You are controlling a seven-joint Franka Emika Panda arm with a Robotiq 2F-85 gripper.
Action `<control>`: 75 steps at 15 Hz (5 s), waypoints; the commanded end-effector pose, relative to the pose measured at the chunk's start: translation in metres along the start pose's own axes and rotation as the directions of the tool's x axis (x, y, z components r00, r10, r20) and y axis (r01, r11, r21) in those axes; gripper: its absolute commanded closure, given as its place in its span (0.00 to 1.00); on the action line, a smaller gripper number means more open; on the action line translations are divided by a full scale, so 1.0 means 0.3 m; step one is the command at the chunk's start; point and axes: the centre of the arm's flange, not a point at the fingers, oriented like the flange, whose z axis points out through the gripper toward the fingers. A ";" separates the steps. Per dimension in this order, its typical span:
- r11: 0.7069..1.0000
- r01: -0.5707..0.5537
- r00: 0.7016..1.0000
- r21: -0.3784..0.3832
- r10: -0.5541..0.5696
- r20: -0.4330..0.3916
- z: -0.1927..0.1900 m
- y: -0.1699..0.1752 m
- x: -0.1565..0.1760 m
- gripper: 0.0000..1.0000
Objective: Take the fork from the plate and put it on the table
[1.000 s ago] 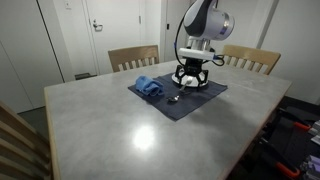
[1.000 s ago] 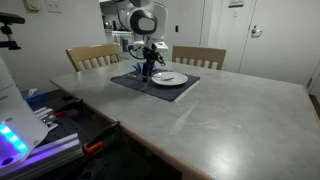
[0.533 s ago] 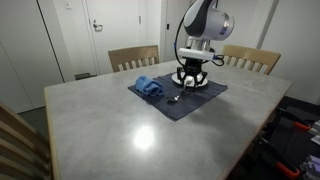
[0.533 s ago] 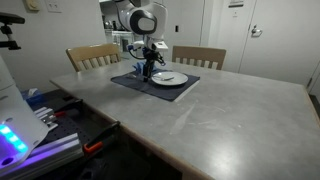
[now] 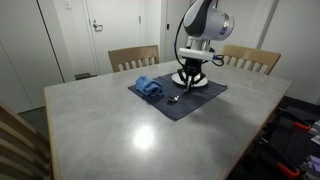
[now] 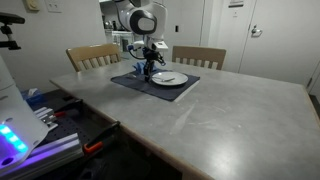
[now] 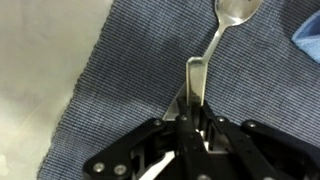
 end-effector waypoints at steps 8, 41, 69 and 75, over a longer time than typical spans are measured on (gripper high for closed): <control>0.996 -0.067 0.997 -0.052 0.066 -0.035 -0.057 -0.021 -0.094 0.96; 0.962 -0.258 0.948 -0.086 0.269 0.167 -0.006 -0.114 -0.247 0.96; 0.857 -0.515 0.855 -0.007 0.513 -0.083 0.136 -0.045 -0.380 0.96; 0.870 -0.492 0.866 -0.035 0.486 -0.117 0.144 -0.061 -0.387 0.60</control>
